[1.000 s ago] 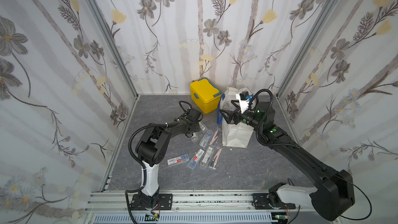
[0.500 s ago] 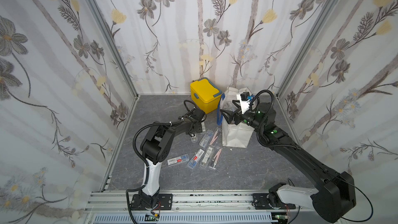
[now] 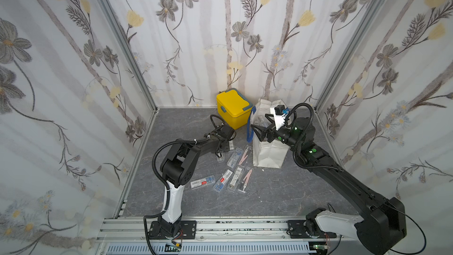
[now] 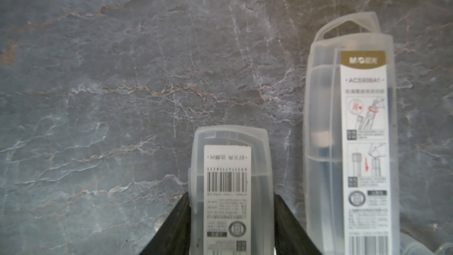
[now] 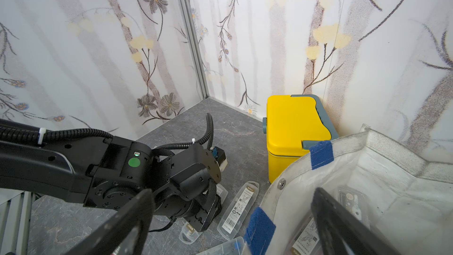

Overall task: Put the compass set into the canvas bag
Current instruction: Pick up the compass set at the center of the board, then place the compass set in the canvas bag.

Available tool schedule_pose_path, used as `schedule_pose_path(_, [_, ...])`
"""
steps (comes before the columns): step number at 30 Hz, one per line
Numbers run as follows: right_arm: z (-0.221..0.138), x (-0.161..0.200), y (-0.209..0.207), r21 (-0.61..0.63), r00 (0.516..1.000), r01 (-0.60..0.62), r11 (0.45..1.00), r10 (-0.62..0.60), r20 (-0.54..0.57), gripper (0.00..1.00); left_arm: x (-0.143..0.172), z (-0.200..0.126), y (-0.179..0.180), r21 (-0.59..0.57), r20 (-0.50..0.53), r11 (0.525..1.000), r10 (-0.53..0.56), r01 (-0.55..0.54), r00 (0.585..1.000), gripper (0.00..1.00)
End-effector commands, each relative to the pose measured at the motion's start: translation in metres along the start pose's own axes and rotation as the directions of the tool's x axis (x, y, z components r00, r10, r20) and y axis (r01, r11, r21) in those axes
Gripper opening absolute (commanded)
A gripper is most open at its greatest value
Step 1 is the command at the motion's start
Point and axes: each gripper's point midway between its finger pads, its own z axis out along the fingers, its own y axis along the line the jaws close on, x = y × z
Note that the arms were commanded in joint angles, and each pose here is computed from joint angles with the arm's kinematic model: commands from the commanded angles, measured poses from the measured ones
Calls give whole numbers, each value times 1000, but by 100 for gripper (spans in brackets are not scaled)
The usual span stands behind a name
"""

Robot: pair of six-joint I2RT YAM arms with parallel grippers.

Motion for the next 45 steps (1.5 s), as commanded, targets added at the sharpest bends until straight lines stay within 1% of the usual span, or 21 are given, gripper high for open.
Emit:
schedule_pose_path(1, [-2, -14, 3, -10, 998, 22, 1000, -21, 53, 99, 35, 4, 18, -58, -135, 998, 12, -20, 991, 45])
schedule_pose_path(5, [1, -11, 2, -10, 999, 7, 1000, -7, 43, 99, 25, -4, 14, -33, -95, 999, 2, -6, 995, 44])
schedule_pose_path(7, [5, -8, -3, 5, 999, -27, 1000, 27, 33, 100, 16, -13, 11, -6, -58, 1000, -9, 9, 998, 44])
schedule_pose_path(9, [8, -6, -2, -10, 999, -31, 999, 31, 20, 99, 4, -24, 7, 20, -17, 1000, -23, 24, 1000, 44])
schedule_pose_path(10, [8, -5, 1, -29, 1000, -22, 999, 22, 19, 100, -3, -31, 4, 38, 8, 999, -30, 30, 1000, 44])
schedule_pose_path(11, [9, -5, 3, -38, 1000, -12, 999, 13, 21, 99, 1, -32, 8, 35, 7, 999, -31, 31, 999, 44])
schedule_pose_path(17, [8, -7, 9, -23, 999, 27, 999, -27, 29, 100, -30, -72, 1, 132, 132, 989, -81, 63, 988, 44])
schedule_pose_path(23, [16, -2, 26, -76, 999, 32, 997, -32, 1, 99, -62, -119, -10, 261, 243, 961, -153, 88, 958, 43])
schedule_pose_path(26, [22, 3, 37, -101, 1000, 22, 995, -23, -9, 100, -79, -146, -14, 342, 305, 935, -204, 93, 930, 43])
schedule_pose_path(29, [30, 5, 53, -130, 1000, 14, 991, -16, -17, 100, -95, -174, -16, 423, 361, 901, -264, 95, 894, 43])
schedule_pose_path(31, [38, 8, 65, -145, 999, -3, 989, -2, -32, 95, -106, -193, -14, 470, 395, 877, -305, 94, 866, 44])
schedule_pose_path(34, [52, 17, 78, -164, 997, -60, 985, 50, -64, 87, -116, -217, -12, 528, 429, 845, -353, 86, 832, 44])
schedule_pose_path(37, [61, 25, 89, -171, 992, -115, 979, 105, -66, 83, -123, -234, -8, 572, 440, 816, -388, 80, 810, 43])
schedule_pose_path(40, [70, 35, 101, -179, 989, -136, 974, 124, -79, 78, -125, -249, -3, 619, 445, 781, -429, 75, 786, 44])
schedule_pose_path(42, [77, 42, 105, -174, 986, -146, 974, 130, -100, 72, -126, -256, -1, 645, 445, 761, -448, 69, 775, 44])
schedule_pose_path(44, [83, 46, 108, -179, 982, -172, 969, 153, -113, 71, -126, -261, -1, 656, 447, 752, -451, 59, 772, 44])
schedule_pose_path(45, [86, 47, 108, -178, 979, -189, 966, 171, -115, 68, -125, -263, -2, 662, 446, 748, -450, 53, 774, 44])
